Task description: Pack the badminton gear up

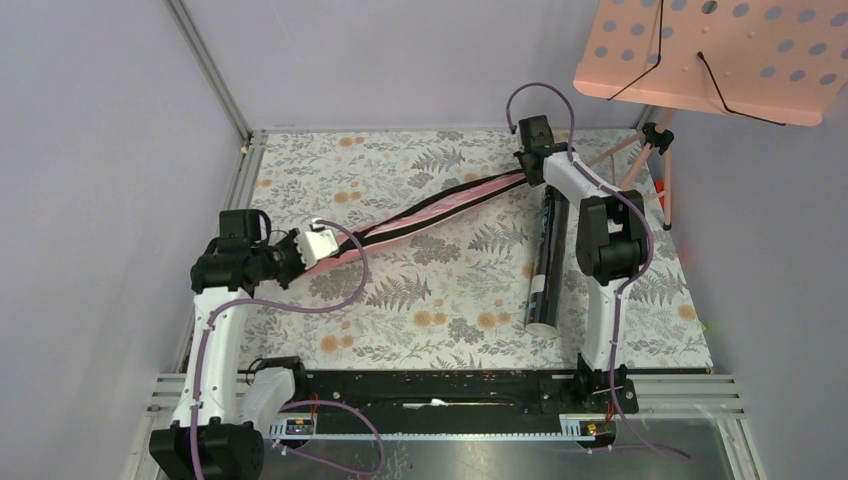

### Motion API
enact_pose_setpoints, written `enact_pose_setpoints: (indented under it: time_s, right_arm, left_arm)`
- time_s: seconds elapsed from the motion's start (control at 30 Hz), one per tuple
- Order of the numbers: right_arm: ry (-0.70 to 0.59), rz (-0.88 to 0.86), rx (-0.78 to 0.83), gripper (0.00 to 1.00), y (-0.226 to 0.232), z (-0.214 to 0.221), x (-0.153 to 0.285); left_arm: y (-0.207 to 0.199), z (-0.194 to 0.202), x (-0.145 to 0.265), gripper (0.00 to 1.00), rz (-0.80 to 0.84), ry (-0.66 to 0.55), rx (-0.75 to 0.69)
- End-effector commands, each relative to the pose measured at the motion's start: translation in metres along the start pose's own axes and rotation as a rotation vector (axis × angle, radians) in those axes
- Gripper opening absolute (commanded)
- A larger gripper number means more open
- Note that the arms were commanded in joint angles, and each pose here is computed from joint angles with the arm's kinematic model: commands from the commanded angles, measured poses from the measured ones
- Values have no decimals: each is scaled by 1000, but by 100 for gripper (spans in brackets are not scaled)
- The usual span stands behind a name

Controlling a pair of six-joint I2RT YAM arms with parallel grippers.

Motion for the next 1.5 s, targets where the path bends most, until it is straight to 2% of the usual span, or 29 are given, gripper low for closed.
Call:
enact_pose_setpoints:
  time_s: [0.0, 0.1, 0.23, 0.3, 0.43, 0.53, 0.57, 0.6, 0.67, 0.7, 0.73, 0.83, 0.93, 1.0, 1.07, 1.13, 1.17, 1.2, 1.23, 1.3, 1.37, 1.47]
  right_arm:
    - [57, 206, -22, 0, -54, -4, -26]
    - [76, 294, 3, 0, -62, -13, -43]
    - [99, 285, -6, 0, -69, -29, -45]
    - [100, 237, 13, 0, -66, -30, -46]
    - [-22, 61, 2, 1, -59, -34, -24]
    - [-118, -28, -3, 16, -55, -38, 8]
    - [-150, -43, 5, 25, -51, -40, 21]
    - [-174, -56, 19, 36, -46, -41, 33]
    - [-200, -92, 74, 55, -35, -42, 59]
    - [-206, -107, 107, 60, -28, -42, 71]
    - [-221, -110, 142, 66, -19, -44, 83]
    - [-284, -114, 200, 76, 7, -54, 118]
    - [-376, -172, 142, 98, 24, -66, 152]
    - [-441, -254, 34, 100, 27, -69, 178]
    - [-482, -314, -135, 100, 29, -63, 199]
    - [-524, -383, -275, 100, 34, -48, 216]
    - [-535, -414, -331, 100, 37, -36, 223]
    - [-535, -437, -388, 100, 43, -22, 226]
    - [-541, -455, -429, 100, 48, -6, 228]
    - [-533, -470, -492, 100, 57, 24, 230]
    - [-495, -421, -554, 99, 60, 55, 229]
    - [-468, -322, -605, 100, 58, 100, 233]
  left_arm:
    - [5, -6, 10, 0, 21, 10, -84]
    - [1, -7, 13, 0, 72, 13, -124]
    - [-2, -6, 14, 0, 103, 13, -139]
    - [-8, -5, 12, 0, 132, -8, -153]
    - [-16, -7, 8, 0, 165, -46, -200]
    - [-24, -9, 6, 0, 186, -66, -239]
    - [-26, -9, 5, 4, 187, -71, -246]
    - [-27, -11, 5, 24, 183, -80, -256]
    - [-31, -12, 6, 77, 178, -101, -271]
    - [-32, -15, 8, 95, 174, -117, -283]
    - [-34, -18, 11, 98, 168, -139, -294]
    - [-39, -36, 24, 99, 158, -242, -311]
    - [-36, -71, 37, 99, 135, -430, -262]
    - [-23, -102, 47, 99, 68, -609, -156]
    - [-3, -137, 61, 99, -73, -845, 54]
    - [18, -164, 76, 99, -227, -1116, 339]
    - [35, -173, 76, 99, -321, -1209, 520]
    - [53, -180, 78, 99, -431, -1258, 763]
    - [69, -197, 92, 99, -496, -1303, 907]
    - [102, -215, 91, 99, -586, -1279, 1092]
    - [119, -224, 70, 99, -527, -1170, 1289]
    - [110, -226, 24, 99, -368, -1007, 1352]
Point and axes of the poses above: each gripper's point midway between its finger pads, its own x axis back along the fingers, its own y axis along the line the jaws close on, z = x × y, the point moved 10 cm from there along x, back along the fingers, and after that the axes turned 9 degrees about x, right-handed, at the moved point
